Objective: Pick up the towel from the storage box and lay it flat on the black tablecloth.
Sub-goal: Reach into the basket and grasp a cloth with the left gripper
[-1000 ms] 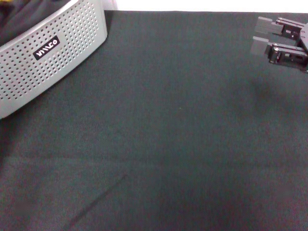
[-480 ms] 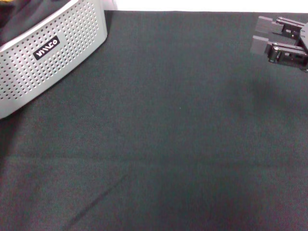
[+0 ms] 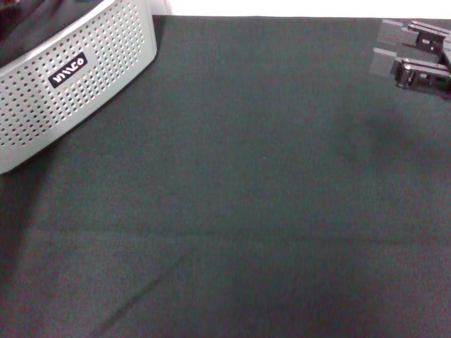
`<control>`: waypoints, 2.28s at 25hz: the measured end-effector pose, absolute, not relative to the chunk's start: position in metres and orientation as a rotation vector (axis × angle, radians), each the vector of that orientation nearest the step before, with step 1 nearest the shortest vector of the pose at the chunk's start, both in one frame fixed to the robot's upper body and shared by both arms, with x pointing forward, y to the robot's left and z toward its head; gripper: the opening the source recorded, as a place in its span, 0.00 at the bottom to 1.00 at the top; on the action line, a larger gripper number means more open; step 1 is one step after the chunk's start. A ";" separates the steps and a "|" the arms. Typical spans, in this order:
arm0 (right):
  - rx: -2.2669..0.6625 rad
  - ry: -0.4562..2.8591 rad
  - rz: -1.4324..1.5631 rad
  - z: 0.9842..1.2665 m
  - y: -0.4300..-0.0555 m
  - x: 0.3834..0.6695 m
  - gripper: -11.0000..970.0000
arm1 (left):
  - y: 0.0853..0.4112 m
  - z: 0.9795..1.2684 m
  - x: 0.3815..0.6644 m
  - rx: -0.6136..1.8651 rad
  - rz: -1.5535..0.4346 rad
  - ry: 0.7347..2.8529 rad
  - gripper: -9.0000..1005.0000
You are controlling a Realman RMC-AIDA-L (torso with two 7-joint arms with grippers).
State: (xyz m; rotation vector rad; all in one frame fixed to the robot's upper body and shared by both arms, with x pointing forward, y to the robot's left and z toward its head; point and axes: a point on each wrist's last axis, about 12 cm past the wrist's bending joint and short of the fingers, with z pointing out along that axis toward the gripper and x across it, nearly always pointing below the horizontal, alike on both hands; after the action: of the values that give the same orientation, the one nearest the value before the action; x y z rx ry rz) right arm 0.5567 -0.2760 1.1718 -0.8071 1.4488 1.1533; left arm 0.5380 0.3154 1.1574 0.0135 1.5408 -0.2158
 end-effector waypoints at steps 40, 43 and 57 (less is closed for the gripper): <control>-0.790 1.447 1.169 1.169 -0.280 0.552 0.78 | 0.319 1.144 0.549 -0.098 -0.232 1.608 0.28; -0.791 1.447 1.170 1.169 -0.280 0.552 0.78 | 0.317 1.141 0.553 -0.092 -0.250 1.615 0.26; -0.783 1.435 1.178 1.169 -0.282 0.550 0.78 | 0.320 1.148 0.546 -0.235 -0.492 1.531 0.03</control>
State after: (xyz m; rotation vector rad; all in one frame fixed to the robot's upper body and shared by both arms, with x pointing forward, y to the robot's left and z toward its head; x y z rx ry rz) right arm 0.5499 -0.2818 1.1693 -0.7827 1.4347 1.1783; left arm 0.5457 0.3196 1.1478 -0.2345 1.5306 -0.4925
